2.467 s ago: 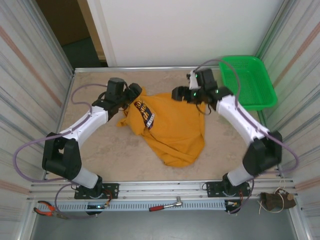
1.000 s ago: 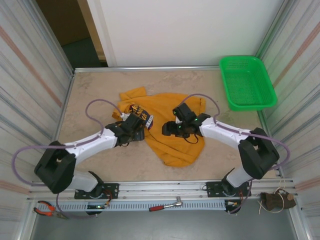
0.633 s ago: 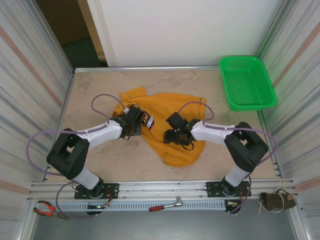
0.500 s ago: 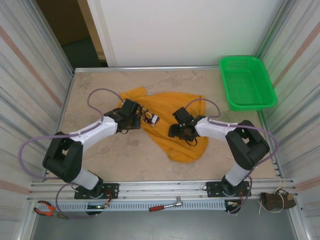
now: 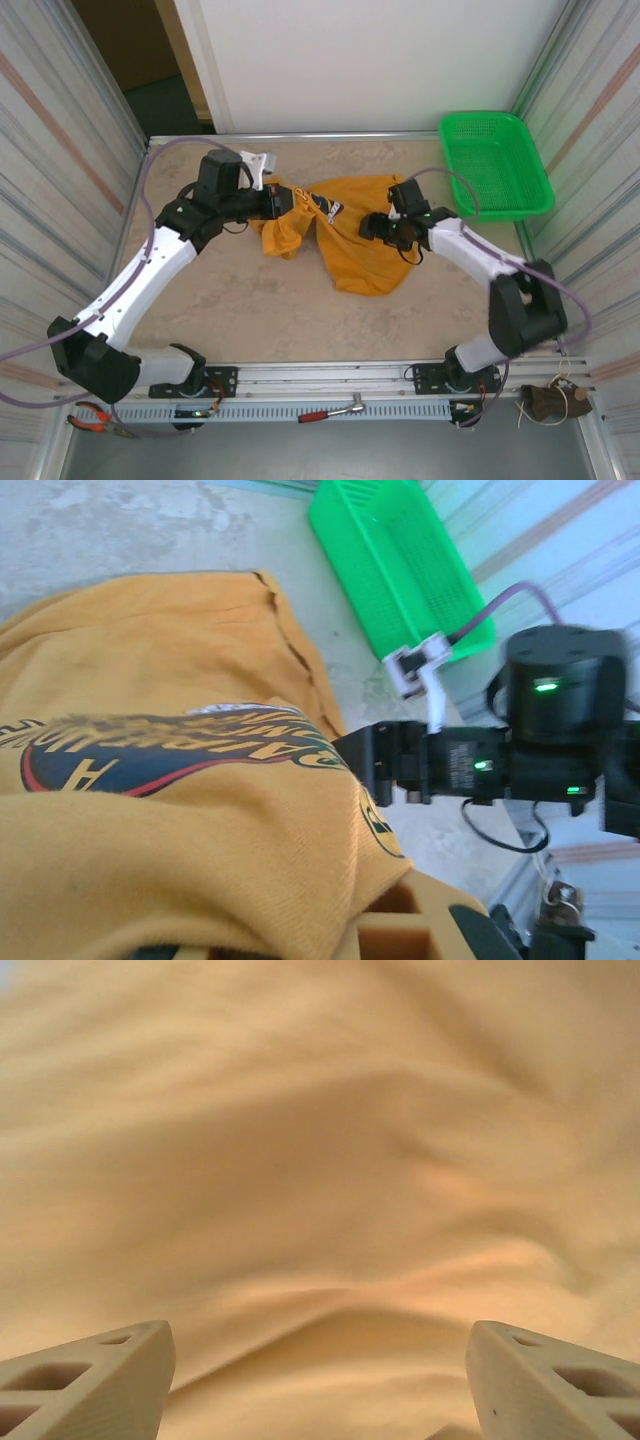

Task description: Fold the inside-out t-shirt

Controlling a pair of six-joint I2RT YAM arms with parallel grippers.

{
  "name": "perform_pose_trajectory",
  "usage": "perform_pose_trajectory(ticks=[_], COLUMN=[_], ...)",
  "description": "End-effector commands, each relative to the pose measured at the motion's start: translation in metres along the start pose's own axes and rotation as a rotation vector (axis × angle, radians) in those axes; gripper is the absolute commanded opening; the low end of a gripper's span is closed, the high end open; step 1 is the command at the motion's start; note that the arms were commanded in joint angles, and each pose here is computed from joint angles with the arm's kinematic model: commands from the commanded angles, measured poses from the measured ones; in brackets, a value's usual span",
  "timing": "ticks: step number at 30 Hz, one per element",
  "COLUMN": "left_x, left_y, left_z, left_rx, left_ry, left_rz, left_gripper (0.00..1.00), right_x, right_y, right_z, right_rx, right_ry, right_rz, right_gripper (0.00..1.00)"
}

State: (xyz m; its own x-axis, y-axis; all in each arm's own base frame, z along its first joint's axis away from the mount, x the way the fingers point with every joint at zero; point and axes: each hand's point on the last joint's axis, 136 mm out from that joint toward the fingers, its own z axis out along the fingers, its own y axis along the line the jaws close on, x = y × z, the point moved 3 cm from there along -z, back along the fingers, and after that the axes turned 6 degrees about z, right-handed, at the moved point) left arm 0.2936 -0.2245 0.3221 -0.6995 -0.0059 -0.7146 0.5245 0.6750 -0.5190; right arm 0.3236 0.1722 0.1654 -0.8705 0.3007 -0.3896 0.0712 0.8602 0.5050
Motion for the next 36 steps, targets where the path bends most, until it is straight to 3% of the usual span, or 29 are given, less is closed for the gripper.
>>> perform_pose_trajectory(ticks=[1, 6, 10, 13, 16, 19, 20, 26, 27, 29, 31, 36], left_x=[-0.009, -0.014, -0.018, -0.018, -0.020, -0.023, -0.024, -0.034, -0.035, -0.037, -0.037, -0.012], left_y=[-0.016, -0.021, -0.026, -0.030, -0.031, -0.027, -0.025, -0.010, -0.007, 0.004, 0.019, 0.045], left_z=[-0.001, 0.006, 0.004, 0.002, 0.002, 0.004, 0.004, 0.004, 0.004, 0.004, 0.003, 0.004], left_rx=[0.102, 0.143, 0.168, 0.185, 0.203, 0.230, 0.235, 0.222, 0.212, 0.164, 0.087, -0.106], left_ry=[0.023, 0.044, 0.041, 0.041, 0.040, 0.044, 0.043, 0.027, 0.024, 0.014, -0.001, -0.029], left_rz=[0.004, -0.003, -0.004, -0.005, -0.016, -0.043, -0.053, -0.074, -0.076, -0.079, -0.083, -0.123], left_gripper=[0.00, 0.00, 0.00, 0.00, 0.00, 0.00, 0.00, 0.00, 0.08, 0.49, 0.67, 0.71], right_x=[-0.012, -0.010, -0.010, -0.015, -0.022, -0.028, -0.032, -0.050, -0.051, -0.051, -0.050, -0.050], right_y=[0.061, 0.116, 0.140, 0.149, 0.153, 0.149, 0.145, 0.113, 0.111, 0.109, 0.111, 0.119], right_z=[-0.058, -0.081, -0.063, -0.050, -0.043, -0.046, -0.049, -0.083, -0.089, -0.102, -0.111, -0.122], right_rx=[-0.238, -0.411, -0.440, -0.468, -0.491, -0.524, -0.529, -0.524, -0.530, -0.536, -0.546, -0.570], right_ry=[-0.090, -0.135, -0.112, -0.095, -0.078, -0.060, -0.063, -0.152, -0.164, -0.188, -0.203, -0.190], right_rz=[-0.225, -0.408, -0.455, -0.457, -0.452, -0.427, -0.413, -0.323, -0.317, -0.309, -0.307, -0.303], right_gripper=[0.80, 0.84, 0.83, 0.77, 0.59, 0.08, 0.00, 0.00, 0.00, 0.00, 0.00, 0.00])
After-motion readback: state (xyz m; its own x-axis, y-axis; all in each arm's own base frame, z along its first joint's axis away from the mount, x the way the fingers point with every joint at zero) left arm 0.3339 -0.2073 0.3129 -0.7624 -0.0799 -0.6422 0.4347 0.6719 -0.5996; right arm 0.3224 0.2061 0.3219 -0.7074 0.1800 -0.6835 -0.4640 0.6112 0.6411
